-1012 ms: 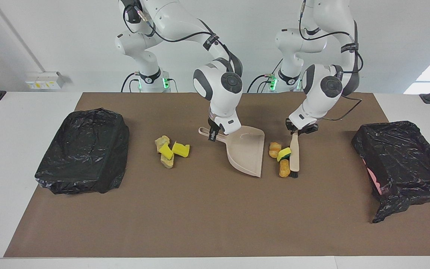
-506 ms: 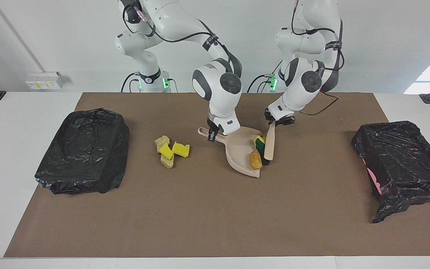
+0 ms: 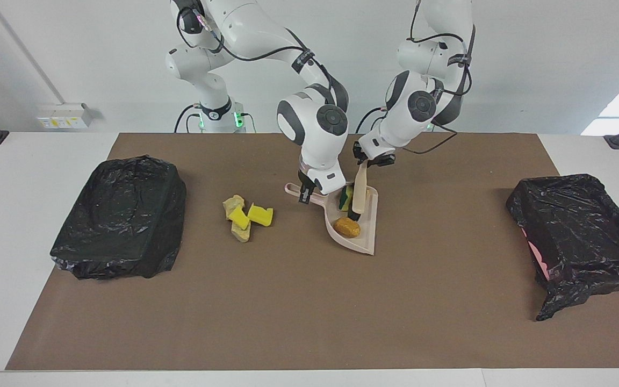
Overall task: Sweep and dump trash in bin
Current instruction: 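Carry the dustpan over the black bag with the right gripper and tip it, then set down the brush with the left gripper while the right gripper dumps trash, then place the empty dustpan back on the mat with the right gripper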
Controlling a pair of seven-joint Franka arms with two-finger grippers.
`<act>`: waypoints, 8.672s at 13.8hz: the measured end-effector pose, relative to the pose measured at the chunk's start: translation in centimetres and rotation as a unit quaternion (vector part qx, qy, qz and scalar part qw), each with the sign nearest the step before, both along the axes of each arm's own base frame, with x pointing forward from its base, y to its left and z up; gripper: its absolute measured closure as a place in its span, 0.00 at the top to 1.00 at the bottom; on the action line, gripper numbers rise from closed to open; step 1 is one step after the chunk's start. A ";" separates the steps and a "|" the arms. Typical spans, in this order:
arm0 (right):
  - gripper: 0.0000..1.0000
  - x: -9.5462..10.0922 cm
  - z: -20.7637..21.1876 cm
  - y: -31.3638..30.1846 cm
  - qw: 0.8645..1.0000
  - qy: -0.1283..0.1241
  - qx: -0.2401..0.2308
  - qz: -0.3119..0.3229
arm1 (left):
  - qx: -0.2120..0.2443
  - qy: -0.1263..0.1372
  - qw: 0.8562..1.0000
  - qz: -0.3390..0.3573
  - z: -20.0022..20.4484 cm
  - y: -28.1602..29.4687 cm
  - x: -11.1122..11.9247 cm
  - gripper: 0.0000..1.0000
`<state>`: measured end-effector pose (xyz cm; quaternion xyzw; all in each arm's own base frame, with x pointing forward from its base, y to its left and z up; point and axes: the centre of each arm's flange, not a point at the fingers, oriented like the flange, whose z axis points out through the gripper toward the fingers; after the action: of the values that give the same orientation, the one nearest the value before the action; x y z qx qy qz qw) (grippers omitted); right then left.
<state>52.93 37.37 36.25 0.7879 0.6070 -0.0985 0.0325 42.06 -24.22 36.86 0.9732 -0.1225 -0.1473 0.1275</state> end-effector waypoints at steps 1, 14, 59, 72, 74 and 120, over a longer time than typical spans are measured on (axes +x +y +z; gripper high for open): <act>0.32 0.0 0.0 0.0 1.000 0.000 0.001 0.000 | 0.000 0.009 1.000 0.019 0.6 1.9 1.1 0.26; 0.32 5.6 6.0 -9.3 0.997 -0.036 0.031 -0.056 | 0.114 0.001 0.990 0.081 1.9 8.2 1.1 0.26; 0.32 4.3 15.5 -56.0 0.899 0.093 -0.352 0.244 | 0.090 -0.163 0.978 0.096 9.5 18.6 13.9 1.00; 0.32 3.1 17.9 -48.8 0.852 0.108 -0.460 0.226 | 0.091 -0.163 0.977 0.100 9.5 19.1 14.0 1.00; 0.32 2.8 19.6 -47.2 0.851 0.100 -0.469 0.212 | 0.091 -0.163 0.977 0.100 9.5 19.1 14.0 1.00; 0.32 6.2 -1.5 9.7 0.788 -0.026 0.062 -0.613 | 0.091 -0.163 0.977 0.100 9.5 19.1 14.0 1.00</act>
<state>59.10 47.02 34.70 0.9969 0.0007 -0.0397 -0.0680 56.02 -5.12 46.35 0.9990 -0.0298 0.0158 0.0308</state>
